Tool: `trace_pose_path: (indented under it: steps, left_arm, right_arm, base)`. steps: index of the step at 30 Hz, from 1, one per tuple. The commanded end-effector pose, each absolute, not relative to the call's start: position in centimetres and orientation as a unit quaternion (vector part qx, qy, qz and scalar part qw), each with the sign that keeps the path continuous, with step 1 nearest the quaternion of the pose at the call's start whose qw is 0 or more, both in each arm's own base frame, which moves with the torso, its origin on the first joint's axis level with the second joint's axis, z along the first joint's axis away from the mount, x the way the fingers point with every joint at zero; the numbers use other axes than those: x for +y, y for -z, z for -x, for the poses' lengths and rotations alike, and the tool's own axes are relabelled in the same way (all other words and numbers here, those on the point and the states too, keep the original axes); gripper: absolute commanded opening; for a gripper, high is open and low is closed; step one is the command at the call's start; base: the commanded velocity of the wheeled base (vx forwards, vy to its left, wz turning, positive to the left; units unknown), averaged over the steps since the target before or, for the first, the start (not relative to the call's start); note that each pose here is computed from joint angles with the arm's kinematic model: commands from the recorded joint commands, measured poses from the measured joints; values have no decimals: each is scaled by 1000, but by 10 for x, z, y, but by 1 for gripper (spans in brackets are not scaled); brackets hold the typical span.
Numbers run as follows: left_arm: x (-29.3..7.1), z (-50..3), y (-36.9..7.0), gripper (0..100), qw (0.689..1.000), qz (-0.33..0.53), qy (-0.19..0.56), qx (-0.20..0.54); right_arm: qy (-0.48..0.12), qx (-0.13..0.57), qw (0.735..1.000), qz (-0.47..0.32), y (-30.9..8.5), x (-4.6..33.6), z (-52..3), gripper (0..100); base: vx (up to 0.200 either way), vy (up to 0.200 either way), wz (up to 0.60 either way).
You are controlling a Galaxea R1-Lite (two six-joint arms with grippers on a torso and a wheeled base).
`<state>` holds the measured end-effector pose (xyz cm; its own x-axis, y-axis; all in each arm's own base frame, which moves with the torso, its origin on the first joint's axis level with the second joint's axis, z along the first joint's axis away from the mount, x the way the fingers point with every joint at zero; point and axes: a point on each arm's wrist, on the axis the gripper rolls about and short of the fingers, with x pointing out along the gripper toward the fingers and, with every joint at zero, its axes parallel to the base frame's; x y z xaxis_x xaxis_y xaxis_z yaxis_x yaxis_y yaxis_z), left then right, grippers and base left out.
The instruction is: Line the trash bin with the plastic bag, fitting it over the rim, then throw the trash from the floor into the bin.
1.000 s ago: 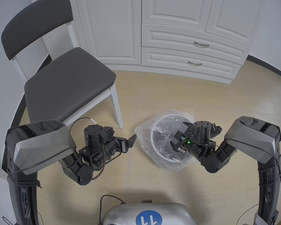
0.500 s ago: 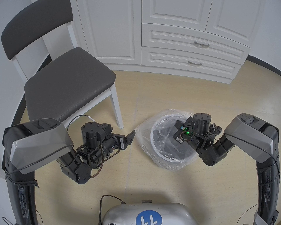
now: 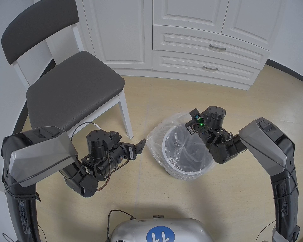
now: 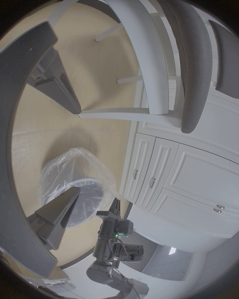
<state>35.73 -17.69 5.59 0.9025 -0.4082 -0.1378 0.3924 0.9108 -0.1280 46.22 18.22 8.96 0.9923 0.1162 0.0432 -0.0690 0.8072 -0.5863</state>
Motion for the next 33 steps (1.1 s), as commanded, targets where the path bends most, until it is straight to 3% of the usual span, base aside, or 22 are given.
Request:
trace_pose_path:
  steps: [1,8,9,16,23,27,33]
  left_arm:
    - [-177,-357,-56,100,974,49,205,81]
    - [-178,-358,-55,100,974,51,207,72]
    - [-178,-358,-56,100,974,51,207,71]
    - [-178,-358,-56,100,974,51,207,71]
    - [-178,-357,-57,100,973,54,214,62]
    - [-177,-356,-56,100,973,53,216,65]
    - [-177,-355,-55,100,973,52,216,68]
  right_arm:
    - [-29,-40,958,283,-66,192,-480,0]
    - [-14,-47,959,280,-67,186,-490,0]
    - [-11,-52,959,278,-70,184,-492,100]
    - [7,-83,960,266,-107,176,-490,100]
    - [-50,43,952,297,-133,160,-434,100]
    - [-51,83,965,242,-155,153,-427,100]
    - [-32,133,974,182,-156,139,-438,100]
  base:
    - [0,0,0]
    - [0,0,0]
    - [0,0,0]
    - [0,0,0]
    - [0,0,0]
    - [0,0,0]
    - [0,0,0]
